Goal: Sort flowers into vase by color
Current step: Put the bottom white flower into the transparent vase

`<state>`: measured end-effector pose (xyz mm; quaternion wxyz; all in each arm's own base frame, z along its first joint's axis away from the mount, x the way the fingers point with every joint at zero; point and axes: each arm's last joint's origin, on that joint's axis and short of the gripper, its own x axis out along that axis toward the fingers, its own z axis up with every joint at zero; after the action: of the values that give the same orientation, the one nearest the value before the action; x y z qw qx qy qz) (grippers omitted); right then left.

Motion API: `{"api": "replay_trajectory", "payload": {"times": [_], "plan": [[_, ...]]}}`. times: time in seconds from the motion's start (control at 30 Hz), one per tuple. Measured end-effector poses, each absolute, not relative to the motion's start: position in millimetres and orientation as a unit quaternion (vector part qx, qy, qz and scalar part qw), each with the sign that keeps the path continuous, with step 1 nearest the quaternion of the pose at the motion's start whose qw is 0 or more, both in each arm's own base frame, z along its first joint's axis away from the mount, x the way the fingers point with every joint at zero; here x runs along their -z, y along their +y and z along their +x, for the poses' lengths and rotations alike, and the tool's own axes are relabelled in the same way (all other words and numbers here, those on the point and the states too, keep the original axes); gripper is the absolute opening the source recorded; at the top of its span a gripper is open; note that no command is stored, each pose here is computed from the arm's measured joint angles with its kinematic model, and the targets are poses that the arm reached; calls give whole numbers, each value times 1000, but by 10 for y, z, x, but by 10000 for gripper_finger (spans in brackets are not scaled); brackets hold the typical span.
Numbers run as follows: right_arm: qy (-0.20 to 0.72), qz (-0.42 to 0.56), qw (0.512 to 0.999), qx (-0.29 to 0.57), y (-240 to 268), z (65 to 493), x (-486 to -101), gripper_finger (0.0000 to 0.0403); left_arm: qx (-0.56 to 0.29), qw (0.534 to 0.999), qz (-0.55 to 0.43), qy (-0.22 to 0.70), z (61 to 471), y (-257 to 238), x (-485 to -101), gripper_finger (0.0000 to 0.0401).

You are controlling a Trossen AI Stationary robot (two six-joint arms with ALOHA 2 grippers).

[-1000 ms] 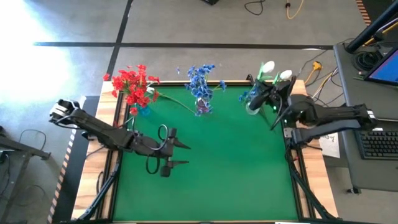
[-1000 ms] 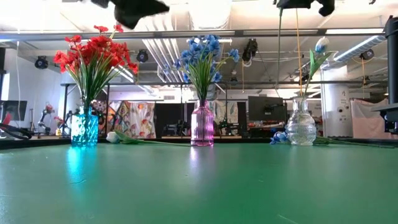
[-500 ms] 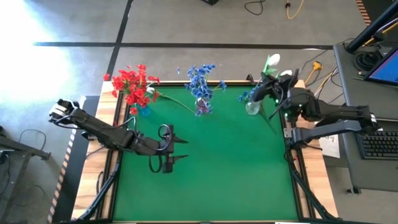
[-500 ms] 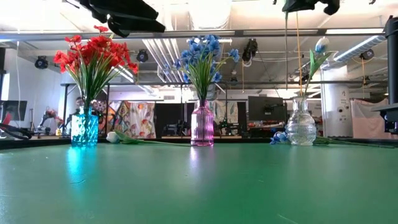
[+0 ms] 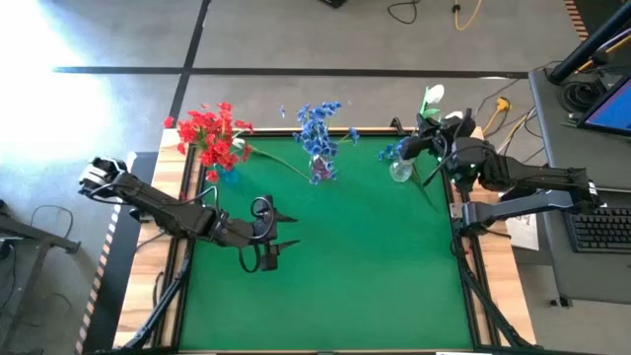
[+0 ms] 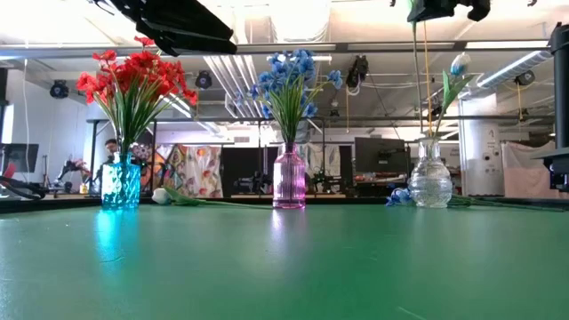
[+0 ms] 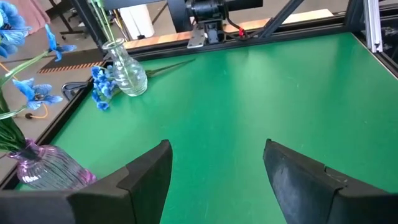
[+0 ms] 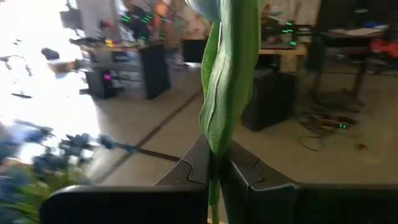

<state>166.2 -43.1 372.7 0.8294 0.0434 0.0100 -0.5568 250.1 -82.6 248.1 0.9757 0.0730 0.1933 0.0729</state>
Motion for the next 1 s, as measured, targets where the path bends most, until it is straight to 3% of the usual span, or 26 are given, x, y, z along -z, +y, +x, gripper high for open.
{"api": "replay_trajectory", "payload": {"times": [0.53,1.0], "plan": [[44,47,808,585,-444,1706,-3547,17,-73,976,72,191,2502,-828,-2485,237],[64,44,797,599,-458,1807,-3431,138,-74,976,70,193,2501,-826,-2481,237]]}}
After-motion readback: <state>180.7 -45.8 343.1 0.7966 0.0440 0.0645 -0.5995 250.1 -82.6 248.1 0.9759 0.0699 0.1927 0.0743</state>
